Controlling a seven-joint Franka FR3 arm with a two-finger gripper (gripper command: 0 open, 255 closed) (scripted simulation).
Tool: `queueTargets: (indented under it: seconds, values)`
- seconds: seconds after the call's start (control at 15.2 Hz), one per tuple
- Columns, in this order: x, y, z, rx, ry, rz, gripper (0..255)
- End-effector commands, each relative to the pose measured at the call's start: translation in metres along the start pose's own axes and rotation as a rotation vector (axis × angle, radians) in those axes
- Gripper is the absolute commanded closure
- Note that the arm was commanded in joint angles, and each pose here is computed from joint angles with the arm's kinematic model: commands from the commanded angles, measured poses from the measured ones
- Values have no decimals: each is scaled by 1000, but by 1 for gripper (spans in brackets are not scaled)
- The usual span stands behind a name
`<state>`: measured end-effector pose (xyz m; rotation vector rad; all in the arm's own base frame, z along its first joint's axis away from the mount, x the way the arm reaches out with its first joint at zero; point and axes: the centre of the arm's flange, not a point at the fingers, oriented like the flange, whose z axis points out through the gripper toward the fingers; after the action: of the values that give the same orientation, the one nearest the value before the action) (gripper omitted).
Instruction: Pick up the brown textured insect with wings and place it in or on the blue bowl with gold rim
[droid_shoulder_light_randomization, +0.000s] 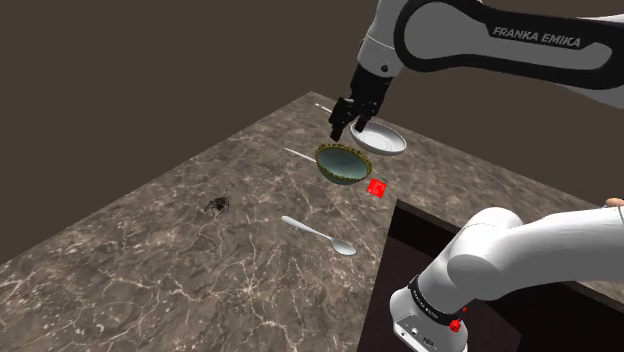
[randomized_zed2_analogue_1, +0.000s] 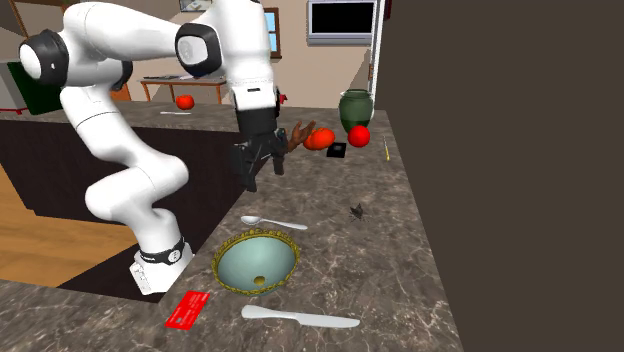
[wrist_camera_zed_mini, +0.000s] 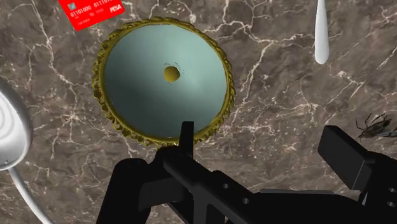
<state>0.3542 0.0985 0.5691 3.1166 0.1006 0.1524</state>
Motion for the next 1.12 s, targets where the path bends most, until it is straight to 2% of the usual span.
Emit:
queueTargets:
  seconds: [0.0,1.06]
  values:
    - [12,-22,14,1,-8,-2,0]
    - [85,-194,119,5,-75,-27,0]
